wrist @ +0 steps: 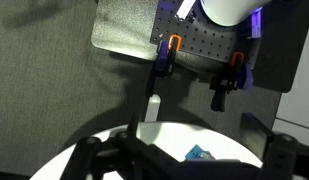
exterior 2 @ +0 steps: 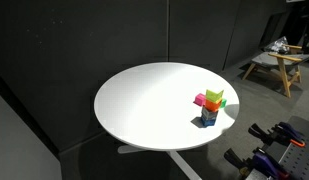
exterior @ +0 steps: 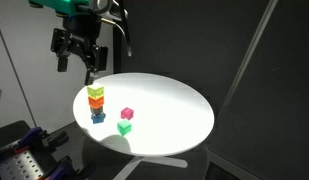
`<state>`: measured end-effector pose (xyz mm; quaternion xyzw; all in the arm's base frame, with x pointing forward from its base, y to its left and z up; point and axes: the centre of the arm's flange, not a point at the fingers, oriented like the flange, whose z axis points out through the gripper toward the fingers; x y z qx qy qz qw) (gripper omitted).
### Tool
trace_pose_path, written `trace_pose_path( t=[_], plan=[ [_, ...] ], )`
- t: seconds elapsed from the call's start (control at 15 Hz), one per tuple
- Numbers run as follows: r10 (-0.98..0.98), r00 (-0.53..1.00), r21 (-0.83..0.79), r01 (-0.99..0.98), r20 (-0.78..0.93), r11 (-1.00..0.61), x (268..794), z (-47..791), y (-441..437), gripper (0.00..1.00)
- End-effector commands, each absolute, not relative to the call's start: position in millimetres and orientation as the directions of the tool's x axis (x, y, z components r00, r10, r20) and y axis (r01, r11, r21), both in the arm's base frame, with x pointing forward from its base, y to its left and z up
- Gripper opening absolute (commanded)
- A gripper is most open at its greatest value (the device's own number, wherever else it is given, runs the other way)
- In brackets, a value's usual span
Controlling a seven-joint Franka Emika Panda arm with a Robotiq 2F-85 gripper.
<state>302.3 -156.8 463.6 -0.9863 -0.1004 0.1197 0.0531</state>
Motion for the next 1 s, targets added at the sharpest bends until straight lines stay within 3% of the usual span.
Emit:
trace_pose_path(
  t=[0.0, 0.93],
  plan=[
    [0.211, 0.951, -0.128, 0.185, -0.225, -0.974, 302.3, 463.9, -156.9, 1.00],
    [0.187, 0.973, -0.113, 0.172, -0.135, -0.979, 325.1, 460.1, -156.6, 1.00]
  ],
)
